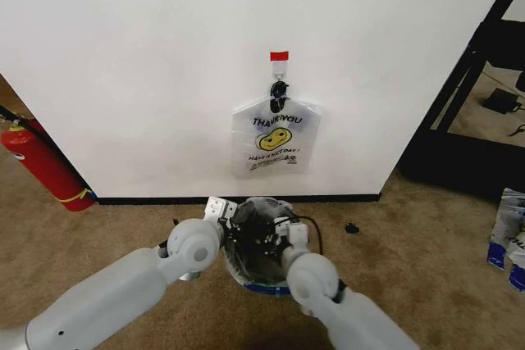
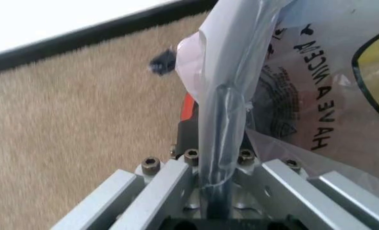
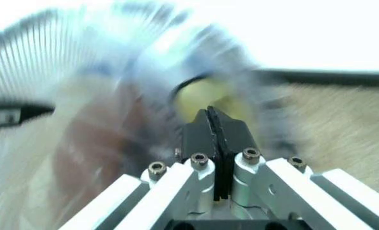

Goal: Pick up the garbage bag from the wall and place it over the trash bin.

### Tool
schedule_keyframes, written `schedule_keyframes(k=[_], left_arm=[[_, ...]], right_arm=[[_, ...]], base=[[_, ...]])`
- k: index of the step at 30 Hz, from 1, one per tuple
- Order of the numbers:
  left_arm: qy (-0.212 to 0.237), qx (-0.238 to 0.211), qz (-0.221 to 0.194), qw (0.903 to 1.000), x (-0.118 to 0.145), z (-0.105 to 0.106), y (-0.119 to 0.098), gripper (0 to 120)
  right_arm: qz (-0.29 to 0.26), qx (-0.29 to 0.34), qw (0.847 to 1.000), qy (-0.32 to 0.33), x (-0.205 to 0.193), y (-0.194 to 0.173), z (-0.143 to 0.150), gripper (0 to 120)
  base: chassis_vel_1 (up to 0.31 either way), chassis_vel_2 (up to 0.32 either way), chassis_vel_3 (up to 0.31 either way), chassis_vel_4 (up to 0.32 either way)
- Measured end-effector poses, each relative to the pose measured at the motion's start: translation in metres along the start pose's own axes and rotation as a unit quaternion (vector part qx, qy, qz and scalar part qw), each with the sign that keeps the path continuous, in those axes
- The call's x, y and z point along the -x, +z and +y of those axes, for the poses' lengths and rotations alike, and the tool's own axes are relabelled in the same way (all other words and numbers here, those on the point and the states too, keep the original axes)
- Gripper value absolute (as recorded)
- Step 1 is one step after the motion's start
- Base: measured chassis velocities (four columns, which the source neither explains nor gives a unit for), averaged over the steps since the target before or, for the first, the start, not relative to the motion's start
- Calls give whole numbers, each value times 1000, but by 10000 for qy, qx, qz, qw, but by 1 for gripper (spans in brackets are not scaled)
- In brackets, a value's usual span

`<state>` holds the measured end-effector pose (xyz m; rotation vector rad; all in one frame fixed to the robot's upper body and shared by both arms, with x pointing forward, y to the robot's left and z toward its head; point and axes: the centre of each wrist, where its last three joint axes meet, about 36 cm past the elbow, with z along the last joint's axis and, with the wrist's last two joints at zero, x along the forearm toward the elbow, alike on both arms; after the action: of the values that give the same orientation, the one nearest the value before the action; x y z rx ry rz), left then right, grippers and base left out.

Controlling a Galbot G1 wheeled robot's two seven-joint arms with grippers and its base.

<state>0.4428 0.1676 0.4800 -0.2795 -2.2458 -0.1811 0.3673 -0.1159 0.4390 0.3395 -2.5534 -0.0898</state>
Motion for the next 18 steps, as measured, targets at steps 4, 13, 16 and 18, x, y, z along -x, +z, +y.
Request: schedule_keyframes(k=[4, 13, 16, 18], left_arm=[[3, -263, 231, 9994, -2, 7, -2, 0], [-310, -676, 511, 9959, 5, 26, 18, 0], [-353, -679, 767, 9941, 24, 23, 26, 0], [-358, -670, 805, 9939, 28, 22, 26, 0]], right_arm=[[-360, -9, 9992, 168, -39, -2, -17, 0], [-1150, 232, 9913, 590, -72, -1, -36, 0], [-1372, 254, 9869, 805, -79, 4, -45, 0], [-1385, 252, 9865, 840, -80, 5, -46, 0]], base=[[0, 0, 0, 0], [0, 0, 0, 0], [0, 0, 0, 0], [0, 0, 0, 0]])
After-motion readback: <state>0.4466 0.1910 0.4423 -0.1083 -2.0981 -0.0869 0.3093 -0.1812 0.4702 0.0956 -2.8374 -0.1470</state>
